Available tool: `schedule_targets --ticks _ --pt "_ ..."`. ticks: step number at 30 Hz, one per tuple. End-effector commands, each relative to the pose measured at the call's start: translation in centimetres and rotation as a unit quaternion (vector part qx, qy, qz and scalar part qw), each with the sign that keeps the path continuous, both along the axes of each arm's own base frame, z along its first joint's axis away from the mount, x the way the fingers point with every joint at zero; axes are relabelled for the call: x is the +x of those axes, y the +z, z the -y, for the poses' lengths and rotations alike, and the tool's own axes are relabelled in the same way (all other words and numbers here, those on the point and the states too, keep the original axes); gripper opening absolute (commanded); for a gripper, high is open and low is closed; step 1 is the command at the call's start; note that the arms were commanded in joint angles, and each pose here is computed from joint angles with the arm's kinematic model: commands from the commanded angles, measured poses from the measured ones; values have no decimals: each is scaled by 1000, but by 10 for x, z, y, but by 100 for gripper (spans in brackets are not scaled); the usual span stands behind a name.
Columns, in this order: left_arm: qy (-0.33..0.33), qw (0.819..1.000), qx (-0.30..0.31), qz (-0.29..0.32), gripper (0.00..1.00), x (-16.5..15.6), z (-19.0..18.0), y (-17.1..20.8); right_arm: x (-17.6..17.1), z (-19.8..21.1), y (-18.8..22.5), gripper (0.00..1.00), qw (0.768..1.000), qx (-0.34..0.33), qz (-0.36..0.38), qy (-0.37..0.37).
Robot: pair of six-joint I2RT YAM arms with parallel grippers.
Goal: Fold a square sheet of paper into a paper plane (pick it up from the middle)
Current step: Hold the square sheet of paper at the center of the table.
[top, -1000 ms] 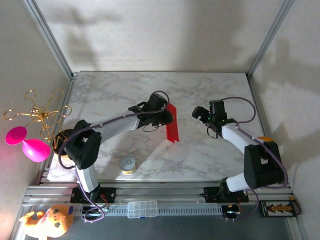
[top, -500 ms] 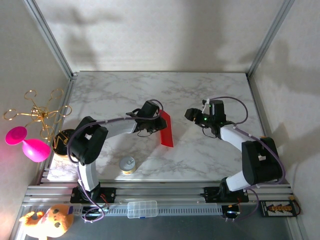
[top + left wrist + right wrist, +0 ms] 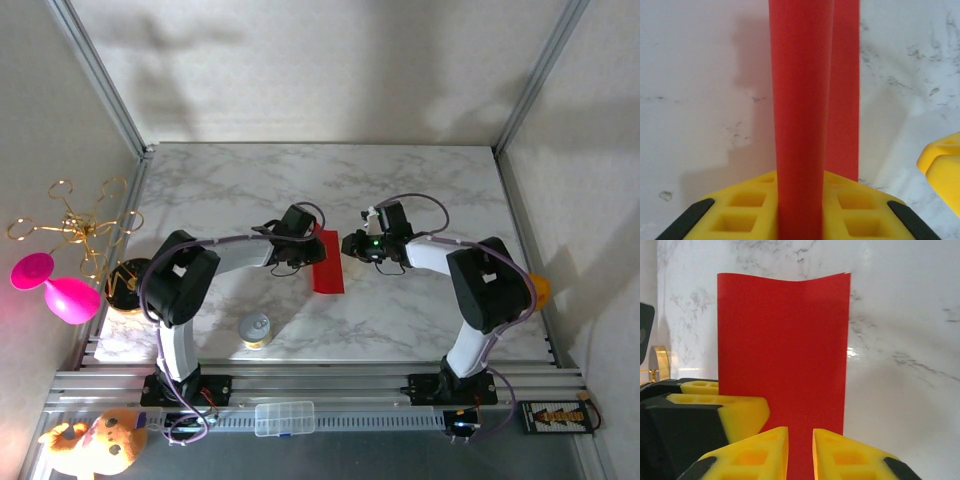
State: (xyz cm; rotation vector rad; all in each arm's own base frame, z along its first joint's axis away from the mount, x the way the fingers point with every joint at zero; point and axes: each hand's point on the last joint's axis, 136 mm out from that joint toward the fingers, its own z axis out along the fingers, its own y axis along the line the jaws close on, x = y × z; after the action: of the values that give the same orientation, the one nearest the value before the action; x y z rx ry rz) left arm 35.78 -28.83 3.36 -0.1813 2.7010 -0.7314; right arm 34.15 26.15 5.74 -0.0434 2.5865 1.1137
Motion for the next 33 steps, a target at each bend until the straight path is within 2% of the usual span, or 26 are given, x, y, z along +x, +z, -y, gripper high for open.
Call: schedule_targets --ticks 1,10,18,21,27,29,33 --pt "-2 1000 29 -6 21 0 -11 -12 -3 -7 -12 18 999 -26 -19 16" --pt "-19 999 44 -10 20 -2 -12 -18 -11 -24 -29 13 997 -37 -45 54" --pt "-14 999 47 -7 22 1 -13 -13 -16 -10 -59 11 991 -103 -78 32" --pt "9 999 53 3 30 3 -21 -1 -17 -3 -69 11 988 -125 -92 14" --pt "61 997 45 5 53 -2 -35 13 -20 2 -77 11 986 -130 -108 -4" --pt "63 997 38 0 57 -5 -33 13 -20 2 -78 11 986 -129 -110 -7" --pt "43 998 50 -4 58 -7 -26 6 -18 0 -76 14 986 -123 -111 -12"
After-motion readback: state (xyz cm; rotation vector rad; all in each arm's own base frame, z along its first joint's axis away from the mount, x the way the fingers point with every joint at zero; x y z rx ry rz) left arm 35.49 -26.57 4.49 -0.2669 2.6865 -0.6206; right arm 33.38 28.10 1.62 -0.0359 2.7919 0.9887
